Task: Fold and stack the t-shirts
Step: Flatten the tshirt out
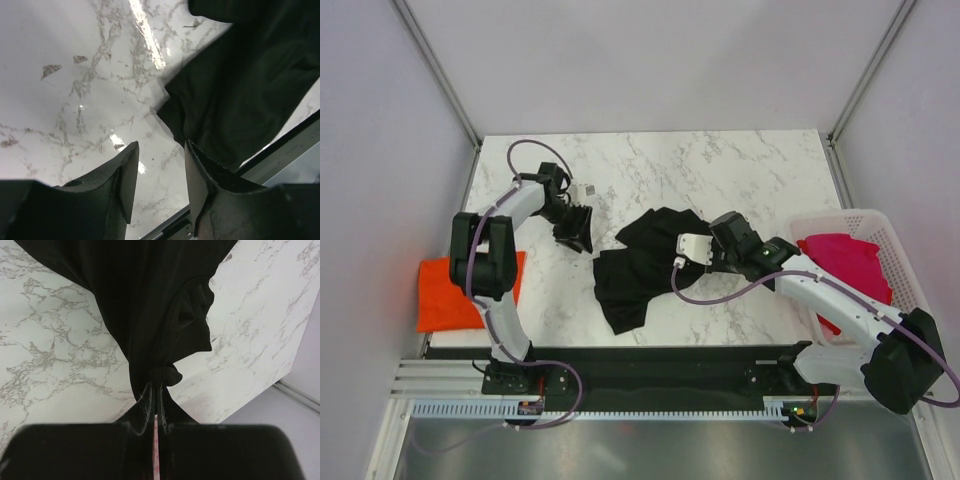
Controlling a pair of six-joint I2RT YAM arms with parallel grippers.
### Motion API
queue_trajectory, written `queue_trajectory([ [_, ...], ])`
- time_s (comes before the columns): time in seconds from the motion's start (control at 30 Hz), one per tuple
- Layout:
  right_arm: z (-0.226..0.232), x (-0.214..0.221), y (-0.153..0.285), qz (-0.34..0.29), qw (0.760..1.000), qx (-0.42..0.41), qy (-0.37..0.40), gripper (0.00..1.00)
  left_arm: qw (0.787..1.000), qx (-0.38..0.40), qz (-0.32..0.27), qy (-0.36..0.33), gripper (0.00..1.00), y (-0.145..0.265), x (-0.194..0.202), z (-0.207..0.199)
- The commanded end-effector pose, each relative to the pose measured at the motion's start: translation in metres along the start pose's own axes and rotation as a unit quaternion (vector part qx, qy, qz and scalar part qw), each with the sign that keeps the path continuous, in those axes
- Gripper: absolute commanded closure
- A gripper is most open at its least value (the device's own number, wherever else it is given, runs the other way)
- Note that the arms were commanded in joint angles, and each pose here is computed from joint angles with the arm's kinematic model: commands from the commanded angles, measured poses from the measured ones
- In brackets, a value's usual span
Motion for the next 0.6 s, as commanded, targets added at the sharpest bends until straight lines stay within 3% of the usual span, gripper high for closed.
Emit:
queue_trajectory([
  [0.0, -0.017, -0.009, 0.007, -0.022, 0.999, 0.026, -0.025, 1.0, 0.999, -0.005, 0.029, -0.018, 0.53, -0.007, -0.008, 0.004],
  [0.57, -0.024, -0.004, -0.003, -0.011, 0.999, 0.026, -0.036, 1.0, 0.995, 0.02, 0.097, -0.026, 0.62, -0.055, -0.004, 0.002],
])
Point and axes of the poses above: each gripper's point midway between its finger pads, its own y axis back along the fingers, its own z axis along the line the jaws close on, x = y × z, the point moved 7 cm from there along y, back along the fingers, and after that the axes turned 2 degrees about -y, right-handed, at the moved point
